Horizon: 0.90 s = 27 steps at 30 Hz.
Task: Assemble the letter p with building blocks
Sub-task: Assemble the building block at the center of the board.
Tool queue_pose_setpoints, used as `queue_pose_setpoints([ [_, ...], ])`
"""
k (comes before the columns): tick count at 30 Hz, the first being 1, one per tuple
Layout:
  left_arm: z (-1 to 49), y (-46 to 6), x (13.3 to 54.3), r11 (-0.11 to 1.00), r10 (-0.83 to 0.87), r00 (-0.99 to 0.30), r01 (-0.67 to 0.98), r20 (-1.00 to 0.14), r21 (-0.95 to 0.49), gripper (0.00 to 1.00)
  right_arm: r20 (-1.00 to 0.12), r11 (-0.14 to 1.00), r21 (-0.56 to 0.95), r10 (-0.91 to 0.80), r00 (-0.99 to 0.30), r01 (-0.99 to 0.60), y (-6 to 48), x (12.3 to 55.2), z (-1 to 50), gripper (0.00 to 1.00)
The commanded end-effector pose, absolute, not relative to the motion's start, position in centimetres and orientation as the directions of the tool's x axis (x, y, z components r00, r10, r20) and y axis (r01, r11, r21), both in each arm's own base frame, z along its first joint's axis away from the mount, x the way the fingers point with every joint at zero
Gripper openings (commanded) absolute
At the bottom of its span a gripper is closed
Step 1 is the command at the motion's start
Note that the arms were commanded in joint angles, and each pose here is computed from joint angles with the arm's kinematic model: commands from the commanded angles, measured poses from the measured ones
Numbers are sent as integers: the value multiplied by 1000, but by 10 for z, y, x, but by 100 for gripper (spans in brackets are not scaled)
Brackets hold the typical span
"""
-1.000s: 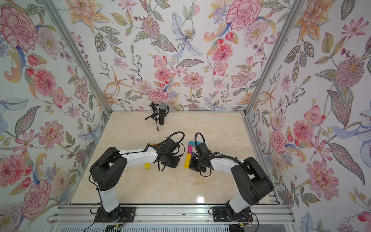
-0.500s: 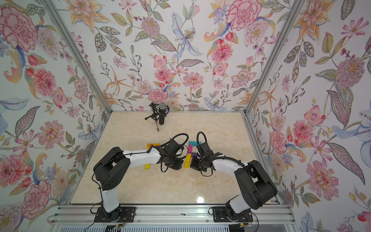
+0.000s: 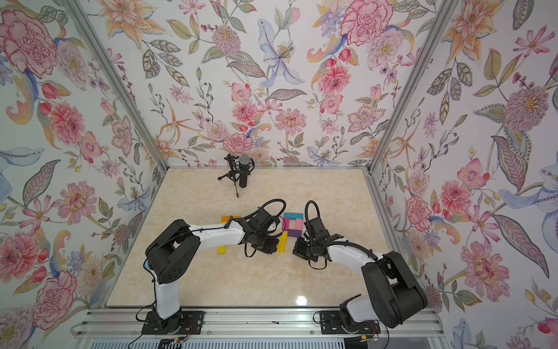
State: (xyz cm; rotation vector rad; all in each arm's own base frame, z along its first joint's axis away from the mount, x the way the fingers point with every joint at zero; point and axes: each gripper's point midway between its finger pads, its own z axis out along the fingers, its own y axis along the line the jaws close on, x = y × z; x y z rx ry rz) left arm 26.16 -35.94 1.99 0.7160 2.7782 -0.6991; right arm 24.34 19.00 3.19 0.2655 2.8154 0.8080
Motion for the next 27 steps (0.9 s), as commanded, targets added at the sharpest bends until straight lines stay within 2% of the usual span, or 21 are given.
queue_pose_setpoints([
  [1, 14, -364, 260, 774, 425, -862, 504, -276, -383, 0, -131, 838, 534, 211, -969, 110, 188, 238, 30, 0],
  [27, 7, -358, 266, 802, 410, -871, 486, -271, -346, 0, -131, 825, 565, 126, -983, 30, 231, 237, 30, 0],
])
